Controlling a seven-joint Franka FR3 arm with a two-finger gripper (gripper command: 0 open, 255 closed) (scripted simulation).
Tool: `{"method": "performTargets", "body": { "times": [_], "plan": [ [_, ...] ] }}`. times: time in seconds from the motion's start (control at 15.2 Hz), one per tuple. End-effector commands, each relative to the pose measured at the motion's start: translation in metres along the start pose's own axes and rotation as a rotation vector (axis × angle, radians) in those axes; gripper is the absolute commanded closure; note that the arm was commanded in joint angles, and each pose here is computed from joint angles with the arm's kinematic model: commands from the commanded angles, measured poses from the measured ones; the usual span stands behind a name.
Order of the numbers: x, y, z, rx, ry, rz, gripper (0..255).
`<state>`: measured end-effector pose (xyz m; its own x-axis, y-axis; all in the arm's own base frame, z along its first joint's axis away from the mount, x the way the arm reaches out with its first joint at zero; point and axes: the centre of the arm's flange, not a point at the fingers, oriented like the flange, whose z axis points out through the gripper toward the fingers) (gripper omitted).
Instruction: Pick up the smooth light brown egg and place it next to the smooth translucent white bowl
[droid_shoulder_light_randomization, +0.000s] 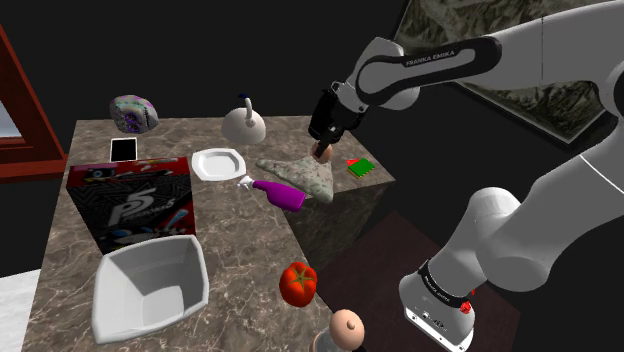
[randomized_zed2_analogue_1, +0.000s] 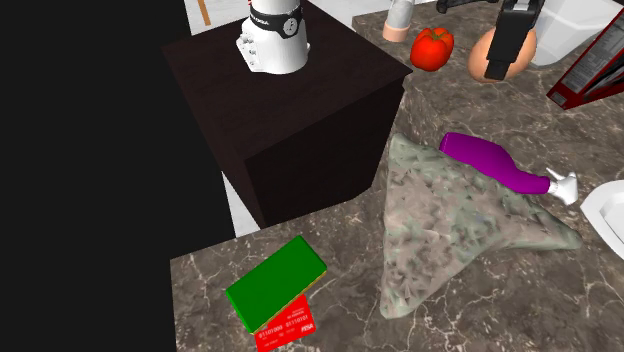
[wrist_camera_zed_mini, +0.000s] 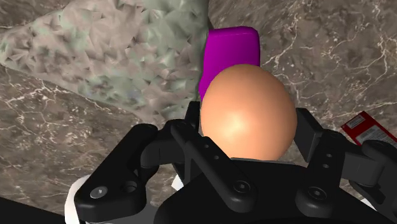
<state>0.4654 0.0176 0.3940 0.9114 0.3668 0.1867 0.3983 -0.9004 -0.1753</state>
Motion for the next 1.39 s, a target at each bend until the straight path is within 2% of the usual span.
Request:
{"method": "performTargets", "body": {
  "times": [0.0,1.32],
  "plan": [
    [0.015,-0.021,0.006,0.0,0.001,0.002,255],
    [0.137,-0.245,0.07,0.0,0.001,0.002,255]
  ]
}}
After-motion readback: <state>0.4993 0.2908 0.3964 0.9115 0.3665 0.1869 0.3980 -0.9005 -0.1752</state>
